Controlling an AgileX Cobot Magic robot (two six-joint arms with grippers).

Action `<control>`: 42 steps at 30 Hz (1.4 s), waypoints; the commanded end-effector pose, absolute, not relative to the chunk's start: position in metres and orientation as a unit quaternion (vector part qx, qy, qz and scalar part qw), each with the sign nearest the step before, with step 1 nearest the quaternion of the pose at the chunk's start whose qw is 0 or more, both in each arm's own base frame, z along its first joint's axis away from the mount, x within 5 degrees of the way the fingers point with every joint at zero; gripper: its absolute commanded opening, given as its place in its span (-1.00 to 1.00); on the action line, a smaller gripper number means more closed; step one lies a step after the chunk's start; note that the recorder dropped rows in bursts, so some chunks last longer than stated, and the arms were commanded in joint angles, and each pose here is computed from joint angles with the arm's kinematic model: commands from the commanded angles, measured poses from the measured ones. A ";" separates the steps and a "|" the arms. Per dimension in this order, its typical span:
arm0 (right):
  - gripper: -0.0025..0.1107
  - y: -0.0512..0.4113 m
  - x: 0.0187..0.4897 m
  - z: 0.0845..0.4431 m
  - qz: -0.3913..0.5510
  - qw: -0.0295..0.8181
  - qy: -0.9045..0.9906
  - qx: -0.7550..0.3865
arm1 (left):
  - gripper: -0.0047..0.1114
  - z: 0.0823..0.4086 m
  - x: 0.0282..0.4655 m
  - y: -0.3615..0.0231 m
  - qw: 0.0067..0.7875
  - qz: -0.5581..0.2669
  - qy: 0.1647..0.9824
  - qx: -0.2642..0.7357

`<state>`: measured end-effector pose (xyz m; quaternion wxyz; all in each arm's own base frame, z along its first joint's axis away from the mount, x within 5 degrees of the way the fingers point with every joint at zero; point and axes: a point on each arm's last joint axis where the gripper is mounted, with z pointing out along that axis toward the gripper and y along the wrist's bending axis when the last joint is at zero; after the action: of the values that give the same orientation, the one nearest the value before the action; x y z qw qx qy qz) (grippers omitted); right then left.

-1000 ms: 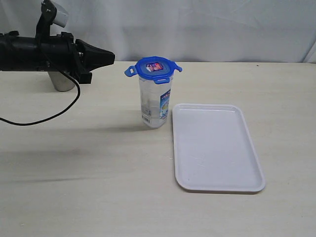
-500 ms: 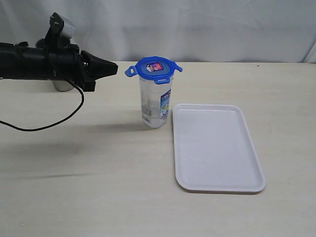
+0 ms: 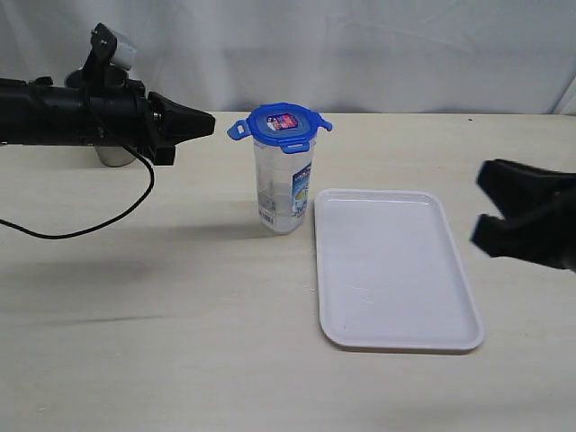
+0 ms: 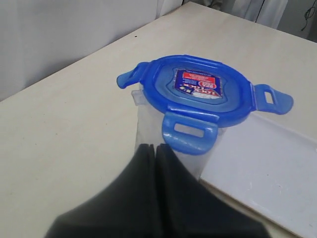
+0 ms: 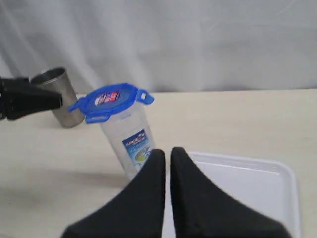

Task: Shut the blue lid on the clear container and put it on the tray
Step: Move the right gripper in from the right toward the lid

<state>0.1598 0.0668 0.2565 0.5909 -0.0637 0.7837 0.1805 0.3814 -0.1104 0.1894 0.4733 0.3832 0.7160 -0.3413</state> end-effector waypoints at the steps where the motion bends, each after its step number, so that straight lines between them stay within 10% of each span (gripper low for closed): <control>1: -0.88 0.092 0.188 0.241 0.170 0.562 0.802 -0.110 | -0.92 0.190 0.385 -0.109 0.484 -0.330 0.713 0.385; 42: -0.88 0.062 0.308 0.239 0.062 0.573 0.800 -0.169 | -0.92 0.189 0.384 -0.109 0.480 -0.326 0.713 0.394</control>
<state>0.3111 0.0540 0.2396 0.5390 -0.1267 0.8321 0.0340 0.3826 -0.1091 0.1867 0.4697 0.3840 0.7238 -0.3287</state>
